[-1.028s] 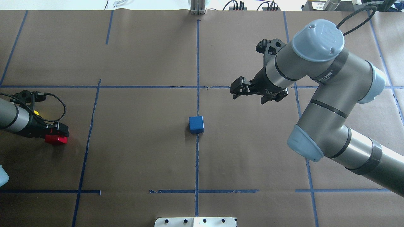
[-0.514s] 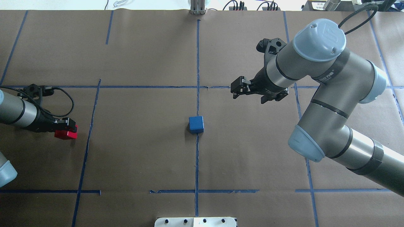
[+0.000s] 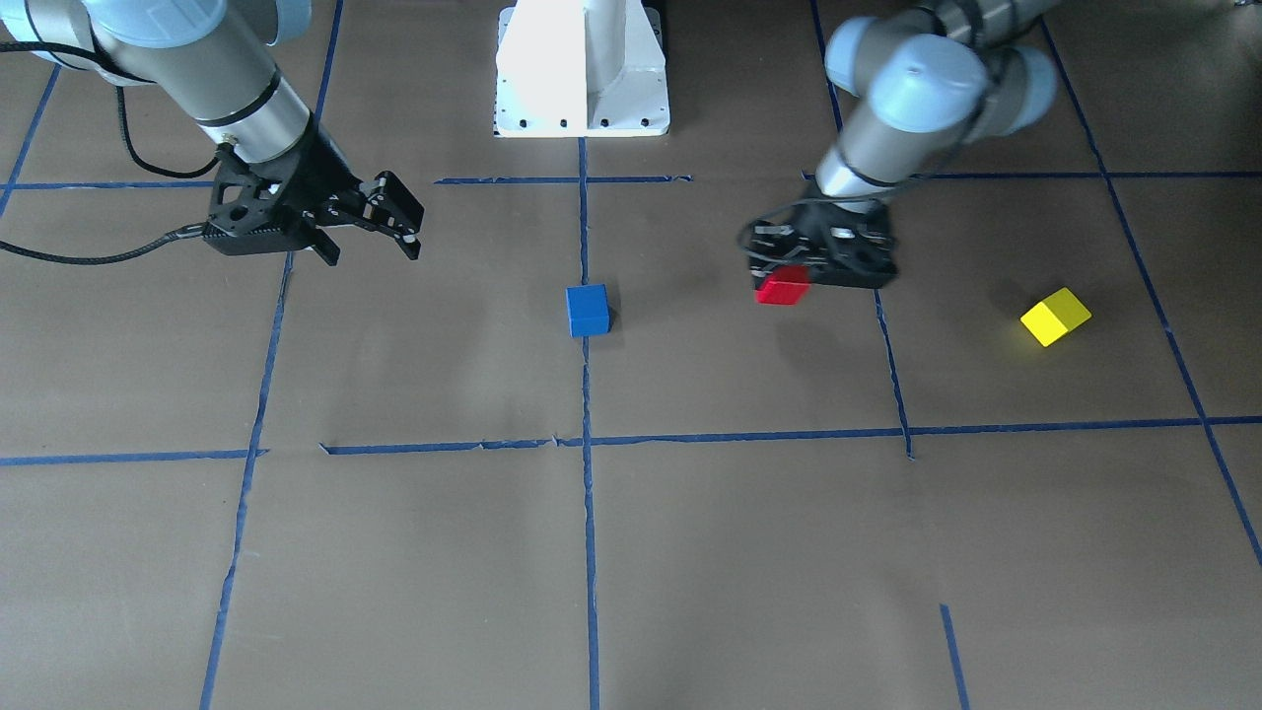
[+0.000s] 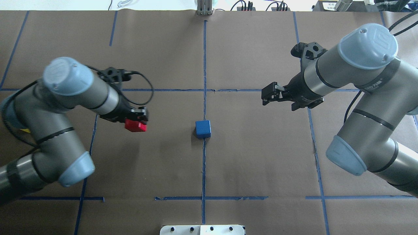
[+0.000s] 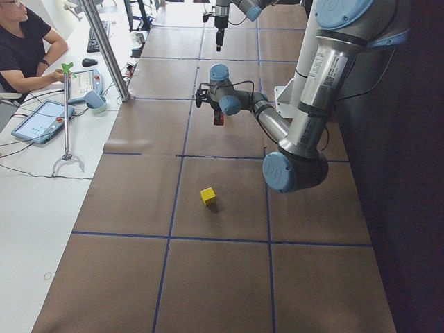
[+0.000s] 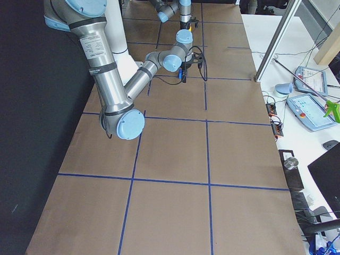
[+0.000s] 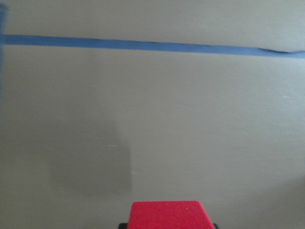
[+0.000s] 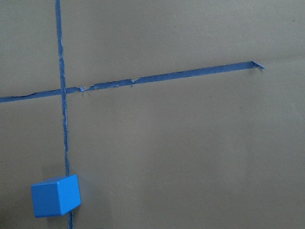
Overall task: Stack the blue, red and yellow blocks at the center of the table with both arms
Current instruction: 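Carry the red cube with the left gripper above the blue cube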
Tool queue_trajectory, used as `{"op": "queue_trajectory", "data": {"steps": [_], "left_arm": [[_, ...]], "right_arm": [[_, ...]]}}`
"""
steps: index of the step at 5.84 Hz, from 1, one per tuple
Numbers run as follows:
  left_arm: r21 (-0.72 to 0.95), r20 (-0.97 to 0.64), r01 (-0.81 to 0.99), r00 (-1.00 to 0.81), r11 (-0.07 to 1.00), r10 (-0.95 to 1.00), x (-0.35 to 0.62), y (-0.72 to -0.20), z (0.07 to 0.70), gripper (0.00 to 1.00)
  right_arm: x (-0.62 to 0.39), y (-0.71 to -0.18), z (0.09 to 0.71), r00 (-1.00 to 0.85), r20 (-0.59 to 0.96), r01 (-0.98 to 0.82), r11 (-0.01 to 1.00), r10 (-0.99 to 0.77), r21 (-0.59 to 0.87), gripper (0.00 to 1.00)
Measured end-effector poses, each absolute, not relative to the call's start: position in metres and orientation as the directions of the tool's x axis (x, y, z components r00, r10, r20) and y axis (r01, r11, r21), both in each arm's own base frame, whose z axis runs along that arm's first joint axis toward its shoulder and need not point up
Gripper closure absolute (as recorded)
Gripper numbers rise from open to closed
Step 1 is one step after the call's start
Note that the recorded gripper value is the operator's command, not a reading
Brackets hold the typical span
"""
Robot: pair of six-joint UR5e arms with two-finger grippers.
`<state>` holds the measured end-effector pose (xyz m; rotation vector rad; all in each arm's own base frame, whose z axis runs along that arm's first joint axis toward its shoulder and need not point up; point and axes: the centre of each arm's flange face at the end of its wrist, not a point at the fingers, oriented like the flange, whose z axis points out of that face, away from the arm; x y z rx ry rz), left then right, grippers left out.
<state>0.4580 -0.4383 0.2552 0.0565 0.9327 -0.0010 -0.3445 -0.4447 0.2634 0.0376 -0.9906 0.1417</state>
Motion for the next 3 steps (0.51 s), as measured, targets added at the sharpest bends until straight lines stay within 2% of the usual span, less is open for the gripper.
{"op": "queue_trajectory", "data": {"steps": [2,3], "left_arm": [[0.044,-0.753,0.007,0.657,0.999,0.029,0.541,-0.454,0.131,1.00],[0.038,-0.735,0.003,0.678,0.999,0.026,0.565,-0.466,0.112,1.00]], "right_arm": [[-0.333,-0.449,0.274,0.550,0.827,-0.152,0.988,0.118,-0.039,0.00],[-0.329,-0.450,0.280,0.555,0.822,-0.159,0.986,0.127,-0.045,0.00]]}}
